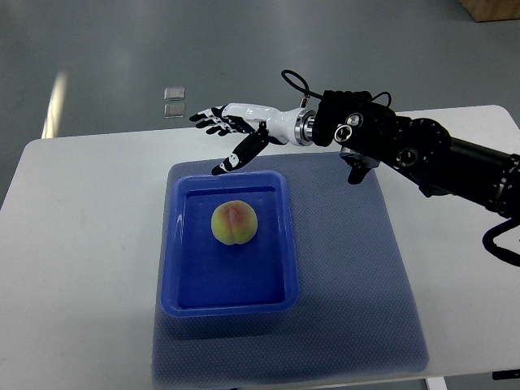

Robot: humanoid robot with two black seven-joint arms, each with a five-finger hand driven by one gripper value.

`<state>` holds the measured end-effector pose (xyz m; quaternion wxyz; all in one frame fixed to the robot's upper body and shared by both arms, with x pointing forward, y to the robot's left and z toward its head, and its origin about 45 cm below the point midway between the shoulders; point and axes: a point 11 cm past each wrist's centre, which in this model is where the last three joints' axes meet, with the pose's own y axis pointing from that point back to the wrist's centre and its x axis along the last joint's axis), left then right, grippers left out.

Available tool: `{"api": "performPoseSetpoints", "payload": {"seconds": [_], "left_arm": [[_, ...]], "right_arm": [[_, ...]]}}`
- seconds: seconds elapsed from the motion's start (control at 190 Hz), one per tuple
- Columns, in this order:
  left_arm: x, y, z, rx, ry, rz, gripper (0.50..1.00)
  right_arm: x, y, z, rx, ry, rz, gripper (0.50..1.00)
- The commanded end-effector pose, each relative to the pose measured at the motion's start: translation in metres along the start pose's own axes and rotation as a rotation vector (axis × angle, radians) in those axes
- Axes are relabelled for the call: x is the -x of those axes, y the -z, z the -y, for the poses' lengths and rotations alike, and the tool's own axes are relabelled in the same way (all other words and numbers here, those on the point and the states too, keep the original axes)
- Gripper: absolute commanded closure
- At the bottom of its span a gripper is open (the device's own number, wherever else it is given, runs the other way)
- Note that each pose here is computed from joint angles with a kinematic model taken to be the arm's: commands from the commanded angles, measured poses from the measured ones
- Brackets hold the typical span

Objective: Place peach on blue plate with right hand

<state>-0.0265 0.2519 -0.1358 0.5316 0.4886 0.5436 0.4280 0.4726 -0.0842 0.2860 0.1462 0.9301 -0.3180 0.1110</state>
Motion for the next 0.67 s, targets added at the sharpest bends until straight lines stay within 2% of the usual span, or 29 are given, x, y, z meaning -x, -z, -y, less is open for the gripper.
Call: {"api": "performPoseSetpoints", "payload": {"seconds": [0.0,0.068,0.116,0.121,0.174,0.226,0.273,0.279,0.289,0.4,0.557,0.668], "left_arm": [[0.001,0.0,0.0,0.001,0.003,0.001,0.5],[0.001,-0.001,0.0,0.001,0.005,0.0,0.5],[0.001,-0.001,0.0,0.001,0.005,0.0,0.5],[0.001,0.0,0.0,0.001,0.004,0.001,0.5],[0.001,0.0,0.0,0.001,0.003,0.001,0.5],[0.001,0.0,0.0,0.001,0.003,0.001,0.5],[0.001,0.0,0.0,0.001,0.003,0.001,0.5],[0.001,0.0,0.0,-0.001,0.003,0.001,0.5],[0.001,0.0,0.0,0.001,0.003,0.001,0.5],[0.004,0.0,0.0,0.001,0.023,0.003,0.5],[0.007,0.0,0.0,0.0,0.041,0.006,0.5],[0.007,0.0,0.0,0.0,0.039,0.006,0.5]], "right_arm": [[-0.047,-0.003,-0.03,-0.142,-0.184,0.305,0.576],[-0.069,-0.007,-0.049,-0.241,-0.282,0.491,0.576],[-0.069,-0.007,-0.049,-0.241,-0.282,0.492,0.576],[-0.083,-0.02,-0.065,-0.309,-0.36,0.637,0.576],[-0.093,-0.041,-0.084,-0.369,-0.446,0.786,0.576],[-0.099,-0.063,-0.101,-0.405,-0.523,0.893,0.576],[-0.099,-0.063,-0.101,-0.406,-0.523,0.893,0.576],[-0.104,-0.082,-0.115,-0.432,-0.589,0.963,0.576],[-0.105,-0.086,-0.119,-0.438,-0.606,0.978,0.576],[-0.102,-0.121,-0.146,-0.488,-0.716,1.04,0.576],[-0.091,-0.147,-0.162,-0.48,-0.777,1.056,0.574],[-0.09,-0.15,-0.163,-0.471,-0.783,1.058,0.574]]}}
